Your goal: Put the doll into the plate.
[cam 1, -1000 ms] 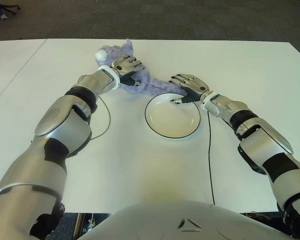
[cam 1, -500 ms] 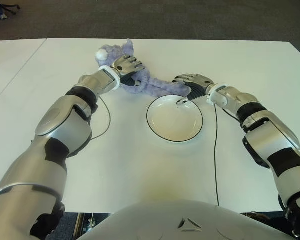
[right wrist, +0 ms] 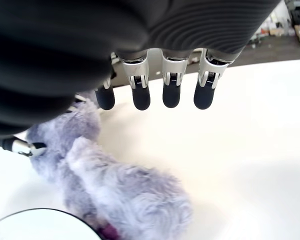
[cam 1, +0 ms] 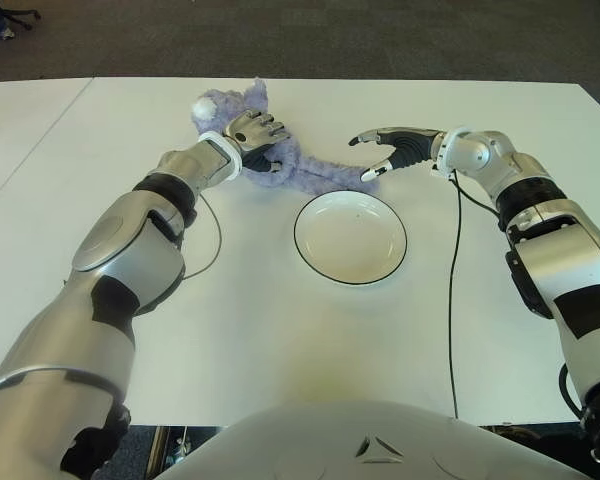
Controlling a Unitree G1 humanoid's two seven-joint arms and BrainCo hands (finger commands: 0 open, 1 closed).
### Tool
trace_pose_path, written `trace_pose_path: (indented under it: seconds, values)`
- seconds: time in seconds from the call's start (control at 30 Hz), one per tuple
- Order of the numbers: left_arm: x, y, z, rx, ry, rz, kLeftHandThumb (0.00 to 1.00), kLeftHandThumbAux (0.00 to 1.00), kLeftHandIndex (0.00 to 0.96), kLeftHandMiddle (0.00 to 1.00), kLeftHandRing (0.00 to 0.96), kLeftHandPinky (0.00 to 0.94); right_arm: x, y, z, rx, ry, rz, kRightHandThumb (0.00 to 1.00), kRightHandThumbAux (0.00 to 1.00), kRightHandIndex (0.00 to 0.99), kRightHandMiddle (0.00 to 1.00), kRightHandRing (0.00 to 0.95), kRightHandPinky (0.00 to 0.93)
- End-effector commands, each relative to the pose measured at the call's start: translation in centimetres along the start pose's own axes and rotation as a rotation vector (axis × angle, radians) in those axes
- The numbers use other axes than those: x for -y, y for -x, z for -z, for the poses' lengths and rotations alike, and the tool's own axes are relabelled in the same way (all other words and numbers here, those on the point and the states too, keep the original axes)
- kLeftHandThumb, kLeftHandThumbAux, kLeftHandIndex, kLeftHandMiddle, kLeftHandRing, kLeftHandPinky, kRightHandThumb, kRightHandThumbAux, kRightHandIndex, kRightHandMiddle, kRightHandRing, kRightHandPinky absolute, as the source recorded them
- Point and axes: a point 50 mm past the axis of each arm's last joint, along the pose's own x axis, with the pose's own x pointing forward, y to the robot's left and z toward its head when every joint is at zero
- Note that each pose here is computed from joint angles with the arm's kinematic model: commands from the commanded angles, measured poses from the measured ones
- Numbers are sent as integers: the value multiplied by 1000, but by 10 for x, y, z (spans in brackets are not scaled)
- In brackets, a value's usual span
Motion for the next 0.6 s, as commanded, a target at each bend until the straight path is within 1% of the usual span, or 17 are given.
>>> trace_pose_path:
  seconds: [0.03, 0.3, 0.43, 0.5, 0.57, 0.6]
  values:
    - [31, 4, -19, 53, -6, 128, 389, 167, 0, 0, 0, 0, 15, 8, -2, 6, -14, -15, 50, 316, 0, 0, 0, 0]
    - [31, 4, -20, 52, -11, 134, 383, 172, 0, 0, 0, 0, 16, 8, -3, 10, -11, 26, 67, 319, 0, 0, 0, 0]
    - [31, 3, -20, 50, -11, 137, 392, 176, 0, 0, 0, 0, 15, 8, -2, 9, -16, 52, 94, 325, 0, 0, 0, 0]
    - [31, 3, -21, 50, -12, 139, 397, 177, 0, 0, 0, 0, 11, 7, 0, 5, -19, 68, 102, 332, 0, 0, 0, 0]
    - [31, 3, -21, 50, -12, 141, 400, 178, 0, 0, 0, 0, 2, 5, 3, -2, -29, 82, 108, 343, 0, 0, 0, 0]
    - [31, 2, -21, 50, -12, 142, 400, 178, 0, 0, 0, 0, 1, 4, 3, -5, -31, 88, 110, 345, 0, 0, 0, 0]
